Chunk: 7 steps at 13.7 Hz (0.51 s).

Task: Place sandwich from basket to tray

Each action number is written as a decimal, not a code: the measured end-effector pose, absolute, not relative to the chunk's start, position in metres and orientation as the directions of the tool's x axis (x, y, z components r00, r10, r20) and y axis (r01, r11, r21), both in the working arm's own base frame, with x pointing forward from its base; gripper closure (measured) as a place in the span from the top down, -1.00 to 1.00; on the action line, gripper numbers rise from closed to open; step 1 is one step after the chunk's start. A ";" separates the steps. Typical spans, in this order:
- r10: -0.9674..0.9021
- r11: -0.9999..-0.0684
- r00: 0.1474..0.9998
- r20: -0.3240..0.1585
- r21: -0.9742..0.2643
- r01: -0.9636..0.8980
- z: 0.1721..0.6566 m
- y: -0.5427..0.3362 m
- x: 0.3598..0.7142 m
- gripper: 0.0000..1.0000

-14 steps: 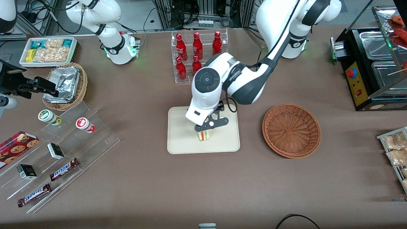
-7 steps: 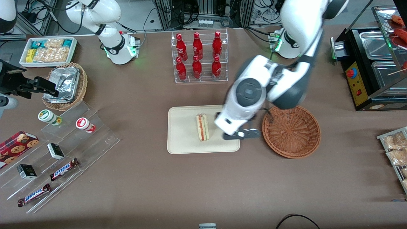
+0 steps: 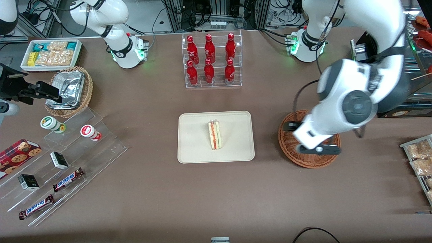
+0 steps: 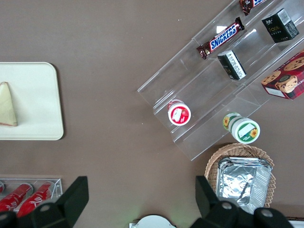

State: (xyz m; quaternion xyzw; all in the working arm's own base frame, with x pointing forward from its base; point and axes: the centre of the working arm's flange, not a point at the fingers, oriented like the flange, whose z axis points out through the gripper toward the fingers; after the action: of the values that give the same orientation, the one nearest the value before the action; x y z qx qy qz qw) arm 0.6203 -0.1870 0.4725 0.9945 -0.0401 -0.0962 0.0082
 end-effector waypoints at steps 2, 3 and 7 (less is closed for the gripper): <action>-0.156 -0.988 0.972 -0.175 0.039 -0.151 0.491 -0.130 0.619 1.00; -0.176 -0.984 0.970 -0.168 0.047 -0.170 0.499 -0.101 0.616 1.00; -0.138 -0.990 0.982 -0.131 0.024 -0.136 0.546 -0.018 0.595 1.00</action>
State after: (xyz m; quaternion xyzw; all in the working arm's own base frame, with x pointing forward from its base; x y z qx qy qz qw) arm 0.5949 -0.0179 0.5459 0.9954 -0.0686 -0.0662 0.0072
